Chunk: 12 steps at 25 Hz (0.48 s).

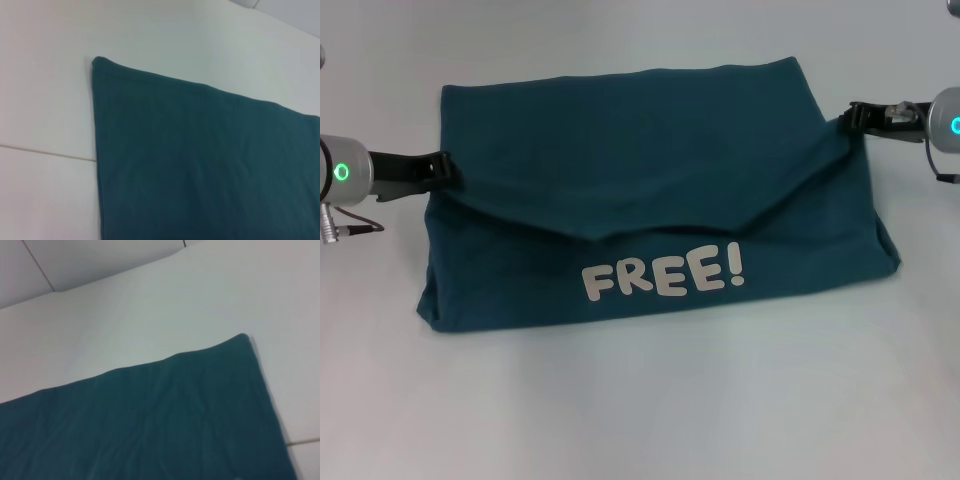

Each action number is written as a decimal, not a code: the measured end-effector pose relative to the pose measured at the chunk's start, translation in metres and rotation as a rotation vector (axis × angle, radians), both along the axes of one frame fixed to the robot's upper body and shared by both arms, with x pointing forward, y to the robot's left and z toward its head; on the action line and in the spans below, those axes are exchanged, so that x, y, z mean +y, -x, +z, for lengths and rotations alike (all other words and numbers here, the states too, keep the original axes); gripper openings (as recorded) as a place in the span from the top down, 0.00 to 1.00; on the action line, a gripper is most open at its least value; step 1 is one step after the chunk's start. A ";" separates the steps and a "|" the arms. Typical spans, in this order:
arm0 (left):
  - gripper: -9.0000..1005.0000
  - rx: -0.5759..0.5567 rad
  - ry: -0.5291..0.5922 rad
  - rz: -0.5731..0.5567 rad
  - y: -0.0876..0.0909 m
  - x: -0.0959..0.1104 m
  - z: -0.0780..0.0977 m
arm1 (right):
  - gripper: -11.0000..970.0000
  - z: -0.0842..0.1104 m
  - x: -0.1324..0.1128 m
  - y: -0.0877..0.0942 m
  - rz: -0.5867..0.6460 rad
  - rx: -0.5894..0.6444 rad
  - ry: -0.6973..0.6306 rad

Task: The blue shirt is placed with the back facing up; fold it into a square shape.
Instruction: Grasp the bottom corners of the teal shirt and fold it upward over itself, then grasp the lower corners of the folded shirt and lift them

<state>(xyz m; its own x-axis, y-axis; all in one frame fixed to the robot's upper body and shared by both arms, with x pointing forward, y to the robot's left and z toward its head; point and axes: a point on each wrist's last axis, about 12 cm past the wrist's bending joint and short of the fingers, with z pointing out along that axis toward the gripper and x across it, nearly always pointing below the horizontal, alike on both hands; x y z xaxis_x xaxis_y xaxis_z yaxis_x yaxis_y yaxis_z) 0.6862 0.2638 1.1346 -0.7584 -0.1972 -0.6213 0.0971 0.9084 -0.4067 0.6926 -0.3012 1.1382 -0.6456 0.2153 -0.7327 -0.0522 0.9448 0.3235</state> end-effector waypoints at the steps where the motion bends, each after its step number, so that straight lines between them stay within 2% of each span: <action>1: 0.93 0.001 -0.002 -0.003 0.000 0.000 0.000 | 0.94 0.002 -0.002 -0.001 -0.002 -0.004 0.004; 4: 0.87 0.007 -0.001 -0.001 0.002 0.003 -0.001 | 0.94 0.008 -0.010 -0.003 -0.017 -0.014 0.012; 7: 0.79 0.004 0.007 0.016 0.003 0.009 -0.001 | 0.72 0.014 -0.020 -0.005 -0.033 -0.023 0.015; 12: 0.59 -0.021 0.029 0.066 0.008 0.026 0.003 | 0.51 0.012 -0.033 0.001 -0.051 0.005 -0.019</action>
